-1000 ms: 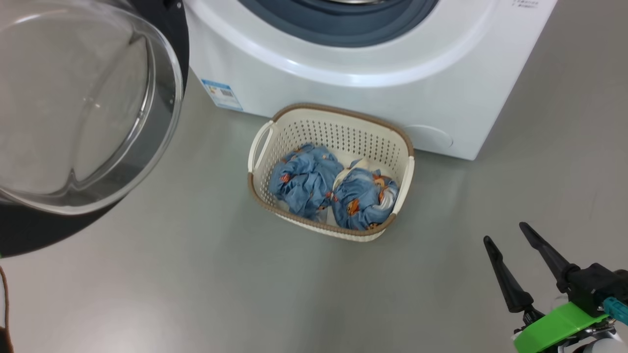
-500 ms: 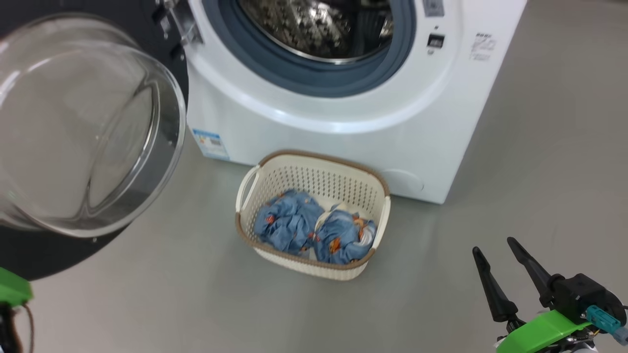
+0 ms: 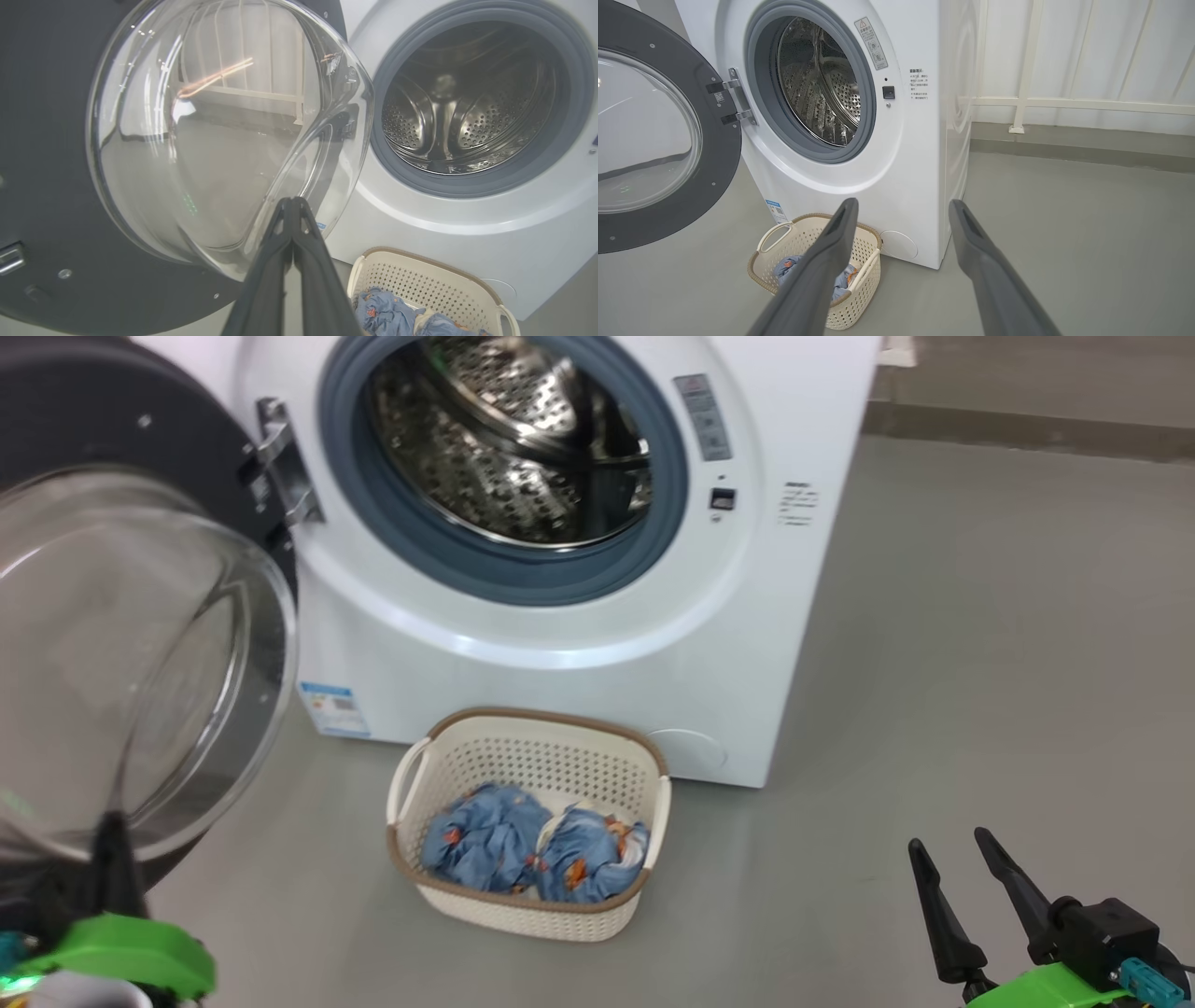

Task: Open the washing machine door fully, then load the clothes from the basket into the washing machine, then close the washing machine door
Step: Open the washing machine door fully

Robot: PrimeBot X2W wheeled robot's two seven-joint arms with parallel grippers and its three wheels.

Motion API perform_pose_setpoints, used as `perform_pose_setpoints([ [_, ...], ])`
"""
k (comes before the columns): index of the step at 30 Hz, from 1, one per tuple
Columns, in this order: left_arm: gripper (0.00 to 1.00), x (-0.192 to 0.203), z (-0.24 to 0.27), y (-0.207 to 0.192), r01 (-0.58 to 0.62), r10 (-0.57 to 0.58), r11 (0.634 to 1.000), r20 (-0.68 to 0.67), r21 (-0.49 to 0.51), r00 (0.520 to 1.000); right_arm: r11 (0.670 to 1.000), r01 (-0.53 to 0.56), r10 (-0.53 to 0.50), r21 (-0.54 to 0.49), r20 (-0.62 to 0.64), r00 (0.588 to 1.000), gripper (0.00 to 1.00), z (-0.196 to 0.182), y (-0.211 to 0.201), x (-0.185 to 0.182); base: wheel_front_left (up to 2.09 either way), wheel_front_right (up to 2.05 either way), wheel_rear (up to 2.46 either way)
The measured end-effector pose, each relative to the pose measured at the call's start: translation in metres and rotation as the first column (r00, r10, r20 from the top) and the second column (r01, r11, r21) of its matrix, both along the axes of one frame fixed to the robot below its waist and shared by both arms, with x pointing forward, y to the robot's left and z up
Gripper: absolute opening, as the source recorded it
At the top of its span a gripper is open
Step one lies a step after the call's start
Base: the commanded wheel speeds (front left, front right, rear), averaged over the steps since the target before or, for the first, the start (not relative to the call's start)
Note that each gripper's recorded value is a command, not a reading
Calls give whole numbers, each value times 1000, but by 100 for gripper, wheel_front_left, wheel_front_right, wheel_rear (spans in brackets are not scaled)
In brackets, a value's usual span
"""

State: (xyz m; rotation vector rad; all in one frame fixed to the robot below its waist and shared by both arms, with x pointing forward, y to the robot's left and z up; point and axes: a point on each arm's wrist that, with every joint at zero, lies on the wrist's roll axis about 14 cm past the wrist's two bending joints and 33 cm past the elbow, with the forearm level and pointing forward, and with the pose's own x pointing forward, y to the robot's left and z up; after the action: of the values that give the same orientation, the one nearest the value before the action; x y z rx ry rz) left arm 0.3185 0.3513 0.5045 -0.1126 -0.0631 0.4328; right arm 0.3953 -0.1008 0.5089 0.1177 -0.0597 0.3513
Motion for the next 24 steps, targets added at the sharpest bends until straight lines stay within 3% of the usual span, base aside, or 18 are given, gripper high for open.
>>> perform_pose_setpoints([
  [13, 0, 26, 3, -109, 285, -282, 958, 65, -42, 957, 987, 158, -160, 29, 67, 985, 100, 23, -53, -23, 0, 0, 0],
  [24, 0, 34, 7, -161, 411, -402, 907, 105, -88, 910, 969, 244, -246, 29, 76, 966, 100, 24, -82, -41, 0, 0, 0],
])
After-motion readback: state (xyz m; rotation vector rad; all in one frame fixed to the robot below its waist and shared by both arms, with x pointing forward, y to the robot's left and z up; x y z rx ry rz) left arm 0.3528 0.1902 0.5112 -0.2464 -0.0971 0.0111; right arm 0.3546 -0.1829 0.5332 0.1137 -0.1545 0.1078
